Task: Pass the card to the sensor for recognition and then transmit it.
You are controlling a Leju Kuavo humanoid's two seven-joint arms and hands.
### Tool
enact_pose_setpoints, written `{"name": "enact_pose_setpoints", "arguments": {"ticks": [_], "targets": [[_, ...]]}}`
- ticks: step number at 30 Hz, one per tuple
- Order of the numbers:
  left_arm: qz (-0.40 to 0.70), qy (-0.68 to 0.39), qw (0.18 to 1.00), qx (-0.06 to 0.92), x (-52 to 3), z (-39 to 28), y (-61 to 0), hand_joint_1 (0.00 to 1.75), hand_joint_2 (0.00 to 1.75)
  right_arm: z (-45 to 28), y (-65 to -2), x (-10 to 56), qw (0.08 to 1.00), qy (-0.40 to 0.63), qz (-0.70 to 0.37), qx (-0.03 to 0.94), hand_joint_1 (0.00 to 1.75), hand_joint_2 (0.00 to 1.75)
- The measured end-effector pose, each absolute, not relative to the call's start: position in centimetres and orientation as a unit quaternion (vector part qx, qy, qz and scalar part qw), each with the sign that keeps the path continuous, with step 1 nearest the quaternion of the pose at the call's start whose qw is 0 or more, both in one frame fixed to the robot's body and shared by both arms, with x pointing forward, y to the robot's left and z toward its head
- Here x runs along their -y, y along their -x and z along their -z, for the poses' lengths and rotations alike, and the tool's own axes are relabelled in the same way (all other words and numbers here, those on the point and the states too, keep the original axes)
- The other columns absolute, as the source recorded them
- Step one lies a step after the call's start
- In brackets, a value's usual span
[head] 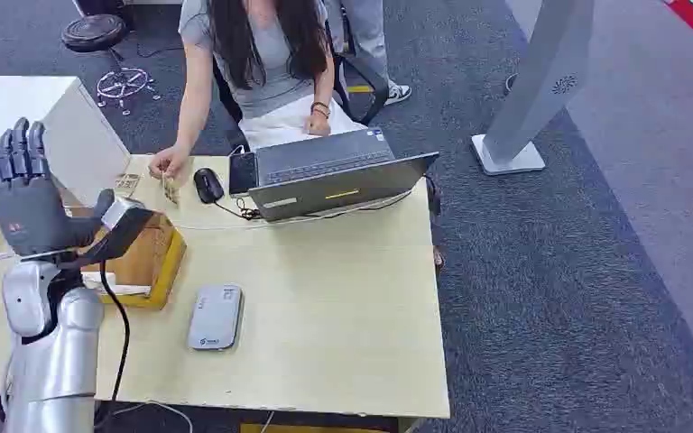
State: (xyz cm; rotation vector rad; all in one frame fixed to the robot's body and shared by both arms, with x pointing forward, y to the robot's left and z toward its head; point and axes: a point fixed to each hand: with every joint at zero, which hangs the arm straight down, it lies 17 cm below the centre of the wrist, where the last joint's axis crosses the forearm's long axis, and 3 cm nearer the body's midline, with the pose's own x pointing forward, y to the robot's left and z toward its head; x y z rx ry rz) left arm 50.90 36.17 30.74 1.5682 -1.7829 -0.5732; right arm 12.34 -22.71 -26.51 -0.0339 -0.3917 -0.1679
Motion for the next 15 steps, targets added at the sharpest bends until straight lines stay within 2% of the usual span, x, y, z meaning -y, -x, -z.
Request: {"name": "enact_pose_setpoints", "arguments": {"ticks": [7, 15], "targets": [[0.276, -0.631, 0.338, 0.641, -36.2, -30.5, -54.6, 0.0, 1.75, 26.6, -11.9, 22.2, 0.981, 0.014, 0.053, 0.186, 0.0, 0.0], [0.298, -0.634, 0.352, 0.621, -37.1, -28.7, -55.9, 0.0, 1.75, 26.6, -11.8, 21.8, 0.982, 0.011, 0.033, 0.188, 0.0, 0.0]]}}
